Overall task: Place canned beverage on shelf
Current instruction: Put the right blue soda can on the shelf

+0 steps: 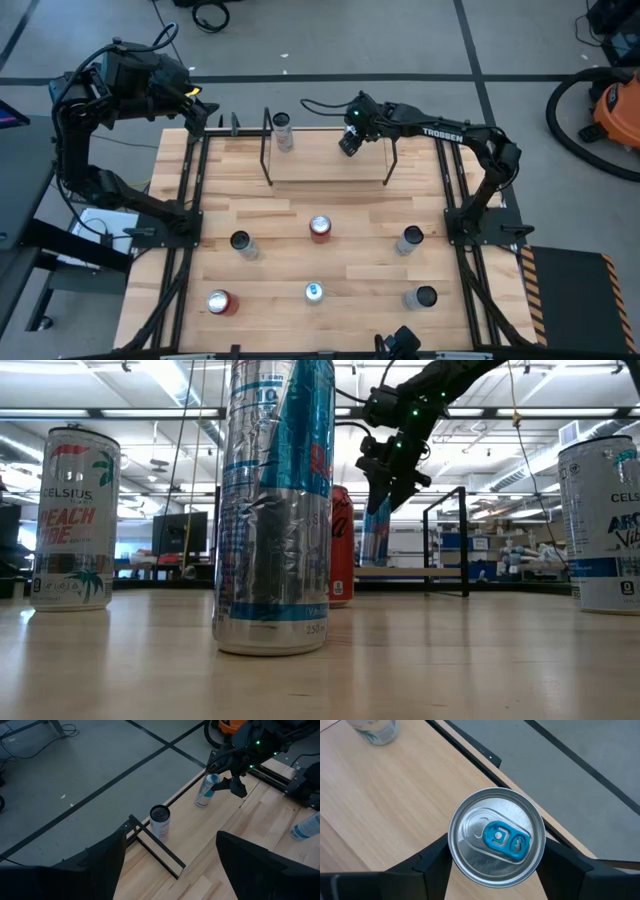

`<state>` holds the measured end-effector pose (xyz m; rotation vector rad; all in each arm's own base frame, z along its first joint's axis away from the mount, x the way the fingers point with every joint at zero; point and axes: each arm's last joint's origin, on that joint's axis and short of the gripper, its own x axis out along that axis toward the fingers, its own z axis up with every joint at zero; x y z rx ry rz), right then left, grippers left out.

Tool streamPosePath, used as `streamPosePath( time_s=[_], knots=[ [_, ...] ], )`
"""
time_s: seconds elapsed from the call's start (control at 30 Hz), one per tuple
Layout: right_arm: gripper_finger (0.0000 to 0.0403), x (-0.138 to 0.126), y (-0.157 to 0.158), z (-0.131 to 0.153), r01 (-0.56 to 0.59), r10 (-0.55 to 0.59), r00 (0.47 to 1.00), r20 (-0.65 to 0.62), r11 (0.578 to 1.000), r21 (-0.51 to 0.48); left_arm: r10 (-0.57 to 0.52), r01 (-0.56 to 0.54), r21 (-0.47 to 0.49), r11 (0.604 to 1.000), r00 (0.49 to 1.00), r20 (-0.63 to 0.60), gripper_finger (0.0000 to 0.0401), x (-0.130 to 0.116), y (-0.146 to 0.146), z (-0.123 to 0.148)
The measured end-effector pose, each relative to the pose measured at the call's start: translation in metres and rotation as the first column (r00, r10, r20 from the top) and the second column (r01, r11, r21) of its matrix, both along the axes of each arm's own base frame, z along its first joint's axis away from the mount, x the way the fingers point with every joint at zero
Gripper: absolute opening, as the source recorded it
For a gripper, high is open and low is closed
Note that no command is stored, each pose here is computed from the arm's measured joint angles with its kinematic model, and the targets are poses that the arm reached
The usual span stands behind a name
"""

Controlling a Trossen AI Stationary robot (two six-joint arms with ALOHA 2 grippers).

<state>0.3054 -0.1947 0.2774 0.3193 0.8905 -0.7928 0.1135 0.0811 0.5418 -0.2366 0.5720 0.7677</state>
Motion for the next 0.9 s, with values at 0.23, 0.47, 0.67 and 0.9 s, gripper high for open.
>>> streamPosePath(
  time_s=[0.23,0.47,0.67,0.9],
  knots=[
    [0.0257,-0.0017,-0.0025,0.0000,-0.007,0.007,1.000,-0.009,1.000,-0.006,0.000,0.000,0.000,1.000,1.000,0.000,0.0311,0.0000,0.0000,0.0000],
    [0.0280,-0.0017,-0.0038,0.0004,-0.016,0.016,1.000,-0.010,1.000,-0.016,0.000,0.000,0.000,1.000,1.000,0.000,0.0311,-0.0002,-0.0001,0.0001],
    [0.0311,0.0004,-0.0050,0.0029,-0.016,0.017,1.000,0.020,0.999,-0.035,0.000,0.000,0.000,1.000,1.000,0.000,0.0311,0.0000,0.0000,0.0000],
    [0.0334,0.0004,-0.0049,0.0038,-0.038,0.039,0.999,0.012,0.998,-0.048,-0.001,0.001,0.000,1.000,1.000,-0.001,0.0311,0.0000,0.0000,0.0000]
  ],
)
